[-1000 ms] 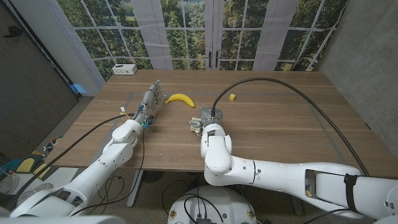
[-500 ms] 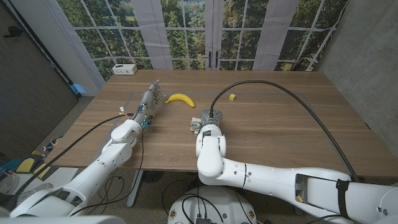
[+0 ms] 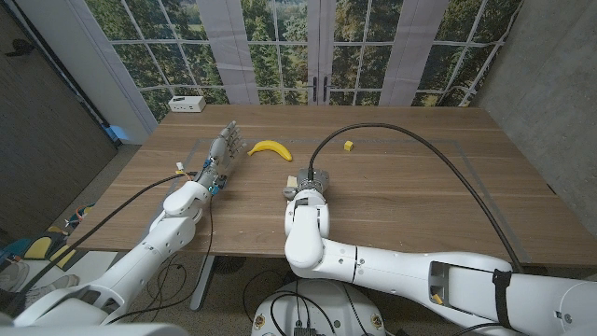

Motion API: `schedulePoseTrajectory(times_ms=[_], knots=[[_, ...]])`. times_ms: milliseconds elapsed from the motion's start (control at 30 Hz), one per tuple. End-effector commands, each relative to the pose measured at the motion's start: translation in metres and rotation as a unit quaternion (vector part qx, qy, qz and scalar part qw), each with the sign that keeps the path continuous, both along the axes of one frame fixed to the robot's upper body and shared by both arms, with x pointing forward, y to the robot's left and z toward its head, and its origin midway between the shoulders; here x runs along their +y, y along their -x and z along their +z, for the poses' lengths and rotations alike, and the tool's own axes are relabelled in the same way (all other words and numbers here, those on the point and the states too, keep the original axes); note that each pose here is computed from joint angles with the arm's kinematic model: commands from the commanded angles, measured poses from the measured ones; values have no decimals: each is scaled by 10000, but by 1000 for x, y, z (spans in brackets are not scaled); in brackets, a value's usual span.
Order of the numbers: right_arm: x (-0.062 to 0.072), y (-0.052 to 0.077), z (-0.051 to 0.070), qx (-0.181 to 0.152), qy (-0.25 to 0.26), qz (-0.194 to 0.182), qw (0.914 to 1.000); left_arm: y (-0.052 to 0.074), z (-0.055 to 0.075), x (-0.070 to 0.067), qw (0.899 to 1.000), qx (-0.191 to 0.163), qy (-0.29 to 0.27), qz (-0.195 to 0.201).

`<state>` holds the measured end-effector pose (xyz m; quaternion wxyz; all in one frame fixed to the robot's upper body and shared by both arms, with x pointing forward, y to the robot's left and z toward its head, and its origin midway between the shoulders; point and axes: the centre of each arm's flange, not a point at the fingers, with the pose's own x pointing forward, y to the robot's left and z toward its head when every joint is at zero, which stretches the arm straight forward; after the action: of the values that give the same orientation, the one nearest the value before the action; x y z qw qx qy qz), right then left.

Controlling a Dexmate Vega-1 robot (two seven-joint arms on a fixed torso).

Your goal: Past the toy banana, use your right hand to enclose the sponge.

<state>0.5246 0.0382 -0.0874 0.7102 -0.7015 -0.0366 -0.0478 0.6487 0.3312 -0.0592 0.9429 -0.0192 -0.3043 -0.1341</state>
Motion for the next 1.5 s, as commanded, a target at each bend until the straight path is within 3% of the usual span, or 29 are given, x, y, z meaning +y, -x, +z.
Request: schedulePoseTrajectory(times_ms=[33, 367, 733, 1200, 1500], knots=[[6, -11, -5, 71, -10, -106, 9999, -1, 1, 3, 10000, 8, -8, 13], [-4, -23, -11, 333, -161, -306, 9988, -5, 3, 0, 10000, 13, -21, -27], [-13, -27, -14, 430, -260, -415, 9979, -5, 3, -1, 10000, 3, -20, -41], [-18, -17, -7, -185, -438, -257, 9985, -1, 3, 0, 10000, -31, -21, -40], [-21, -8, 5, -652, -592, -150, 9960, -1, 3, -2, 10000, -34, -19, -70]])
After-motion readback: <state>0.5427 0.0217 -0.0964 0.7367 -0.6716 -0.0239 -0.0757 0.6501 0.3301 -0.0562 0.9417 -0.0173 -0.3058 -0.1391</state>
